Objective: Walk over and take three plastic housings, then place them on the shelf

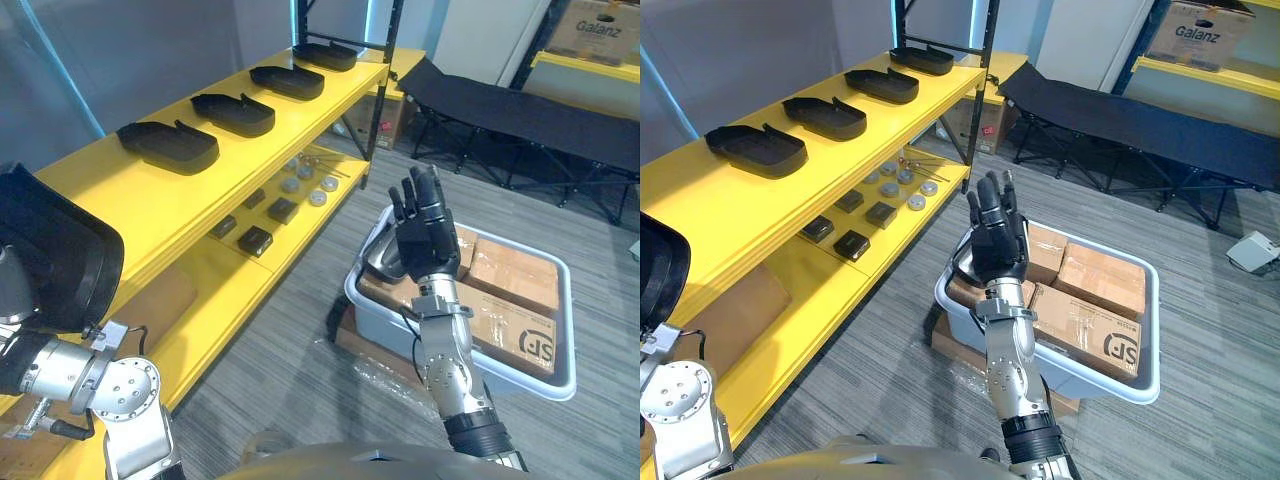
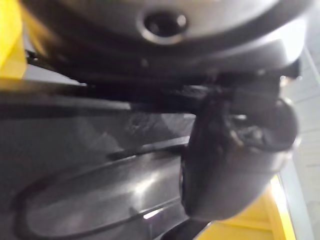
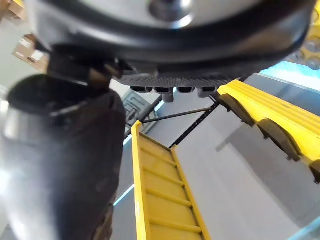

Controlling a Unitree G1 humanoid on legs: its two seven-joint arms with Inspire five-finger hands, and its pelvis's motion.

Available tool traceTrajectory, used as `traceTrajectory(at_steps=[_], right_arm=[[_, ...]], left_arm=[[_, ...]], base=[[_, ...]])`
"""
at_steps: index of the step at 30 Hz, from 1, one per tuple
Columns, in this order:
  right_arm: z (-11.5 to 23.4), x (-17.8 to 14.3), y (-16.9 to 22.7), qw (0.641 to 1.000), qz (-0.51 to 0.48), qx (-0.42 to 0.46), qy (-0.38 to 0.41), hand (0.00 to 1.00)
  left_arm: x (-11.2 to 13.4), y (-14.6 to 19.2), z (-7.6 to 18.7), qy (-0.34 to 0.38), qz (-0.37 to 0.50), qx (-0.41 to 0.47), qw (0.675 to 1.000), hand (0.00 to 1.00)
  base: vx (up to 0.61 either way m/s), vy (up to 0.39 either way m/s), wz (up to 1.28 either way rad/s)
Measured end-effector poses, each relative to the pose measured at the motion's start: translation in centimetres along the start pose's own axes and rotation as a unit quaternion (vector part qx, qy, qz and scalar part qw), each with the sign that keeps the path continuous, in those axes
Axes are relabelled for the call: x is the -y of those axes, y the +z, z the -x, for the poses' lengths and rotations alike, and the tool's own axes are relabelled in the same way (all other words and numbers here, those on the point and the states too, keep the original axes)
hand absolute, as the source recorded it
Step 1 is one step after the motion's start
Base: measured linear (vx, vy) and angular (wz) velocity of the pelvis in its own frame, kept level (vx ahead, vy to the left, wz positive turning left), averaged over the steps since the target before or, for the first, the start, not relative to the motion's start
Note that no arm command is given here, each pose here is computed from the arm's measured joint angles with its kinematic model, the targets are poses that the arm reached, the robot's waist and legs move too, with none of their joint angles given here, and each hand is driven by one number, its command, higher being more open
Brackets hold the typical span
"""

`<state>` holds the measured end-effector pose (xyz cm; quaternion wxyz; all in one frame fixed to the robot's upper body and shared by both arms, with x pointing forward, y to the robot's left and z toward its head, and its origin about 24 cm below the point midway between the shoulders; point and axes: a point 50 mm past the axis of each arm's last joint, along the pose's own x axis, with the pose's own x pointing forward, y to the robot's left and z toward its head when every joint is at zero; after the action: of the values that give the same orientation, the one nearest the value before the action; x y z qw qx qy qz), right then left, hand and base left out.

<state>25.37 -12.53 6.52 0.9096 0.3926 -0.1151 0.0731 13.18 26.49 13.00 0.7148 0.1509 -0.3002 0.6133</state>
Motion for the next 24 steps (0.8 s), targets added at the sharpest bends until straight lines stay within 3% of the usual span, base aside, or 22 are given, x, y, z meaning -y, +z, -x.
traceTrajectory(at_steps=[7, 11, 14, 18, 24], right_arm=[[-0.2, 0.1, -2.1, 0.999, 0.009, -0.05, 0.003, 1.0], [-0.5, -0.2, -2.0, 0.988, 0.144, -0.053, 0.002, 1.0], [-1.2, -0.3, -1.2, 0.967, 0.252, -0.039, 0.014, 1.0], [-1.5, -0.4, 0.7, 0.961, 0.274, -0.016, 0.027, 1.0], [-0.5, 0.8, 4.6, 0.947, 0.32, 0.038, 0.002, 1.0]], left_arm=[[0.4, 0.0, 0.1, -0.048, -0.02, 0.008, 0.999, 0.0], [0.4, -0.5, 0.2, -0.108, 0.042, -0.049, 0.992, 0.0], [0.4, -0.7, 0.3, -0.155, 0.074, -0.074, 0.982, 0.0], [0.8, -0.6, 0.6, -0.179, 0.081, -0.075, 0.978, 0.0], [2.8, 0.2, 1.7, -0.257, 0.138, -0.086, 0.953, 0.0]], base=[[0.0, 0.01, 0.18], [0.03, 0.032, 0.1], [0.02, 0.04, -0.09], [0.0, 0.051, -0.06], [0.03, -0.039, 0.87]])
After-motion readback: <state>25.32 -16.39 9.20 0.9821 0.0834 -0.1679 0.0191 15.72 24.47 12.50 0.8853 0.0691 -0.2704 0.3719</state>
